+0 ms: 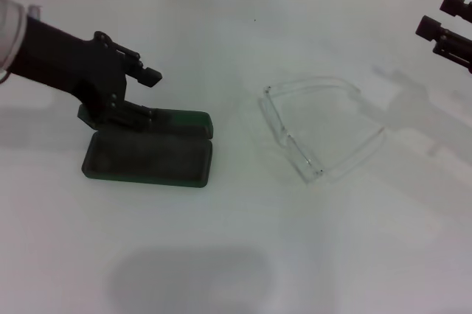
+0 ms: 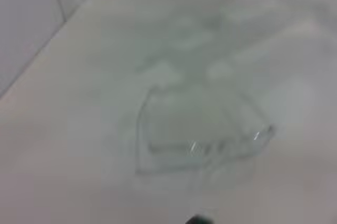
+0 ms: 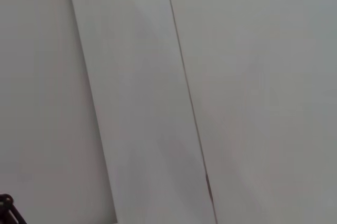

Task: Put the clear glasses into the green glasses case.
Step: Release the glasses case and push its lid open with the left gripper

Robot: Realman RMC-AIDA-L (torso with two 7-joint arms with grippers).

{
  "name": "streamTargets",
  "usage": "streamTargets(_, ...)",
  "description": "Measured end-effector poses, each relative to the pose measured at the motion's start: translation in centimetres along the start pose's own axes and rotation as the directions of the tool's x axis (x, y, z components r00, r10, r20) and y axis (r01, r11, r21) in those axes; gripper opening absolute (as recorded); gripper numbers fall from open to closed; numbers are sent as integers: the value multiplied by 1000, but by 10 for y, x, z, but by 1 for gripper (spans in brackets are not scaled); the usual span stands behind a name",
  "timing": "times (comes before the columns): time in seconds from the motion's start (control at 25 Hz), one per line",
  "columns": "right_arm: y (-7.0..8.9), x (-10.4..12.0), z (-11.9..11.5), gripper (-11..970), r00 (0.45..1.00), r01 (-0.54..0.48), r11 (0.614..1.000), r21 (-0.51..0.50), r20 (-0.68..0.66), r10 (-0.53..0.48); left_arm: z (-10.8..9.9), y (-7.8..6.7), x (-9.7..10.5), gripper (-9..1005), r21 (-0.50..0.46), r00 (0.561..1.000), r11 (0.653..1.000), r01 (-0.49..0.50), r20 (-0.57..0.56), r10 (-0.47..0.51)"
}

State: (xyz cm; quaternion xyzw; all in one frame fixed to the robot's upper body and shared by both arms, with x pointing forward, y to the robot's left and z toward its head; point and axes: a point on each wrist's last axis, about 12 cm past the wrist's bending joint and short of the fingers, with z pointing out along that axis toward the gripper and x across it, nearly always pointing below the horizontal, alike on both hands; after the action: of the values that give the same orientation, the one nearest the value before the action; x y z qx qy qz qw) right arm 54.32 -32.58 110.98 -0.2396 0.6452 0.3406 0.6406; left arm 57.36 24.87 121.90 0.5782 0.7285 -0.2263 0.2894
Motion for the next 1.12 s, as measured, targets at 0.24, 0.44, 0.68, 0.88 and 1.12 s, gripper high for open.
streamTargets(0.24, 1, 4, 0, 718, 1000, -22, 1000, 3, 1, 22, 14, 10, -16, 647, -89, 982, 993, -75, -182, 57)
streamTargets(0.44, 1, 5, -1, 717, 1000, -21, 1000, 11, -1, 21, 34, 11, -17, 647, -113, 953, 986, -124, -292, 86)
streamTargets(0.68, -1, 5, -1, 716, 1000, -16, 1000, 20, -4, 16, 45, 8, -19, 646, -99, 940, 986, -133, -329, 93)
streamTargets(0.88, -2, 4, 1, 715, 1000, -10, 1000, 22, -4, 10, 54, 10, -16, 645, -84, 936, 988, -128, -340, 92)
streamTargets(1.12, -2, 4, 0, 714, 1000, 0, 1000, 27, -1, 0, 59, 15, -11, 645, -98, 930, 986, -132, -358, 88)
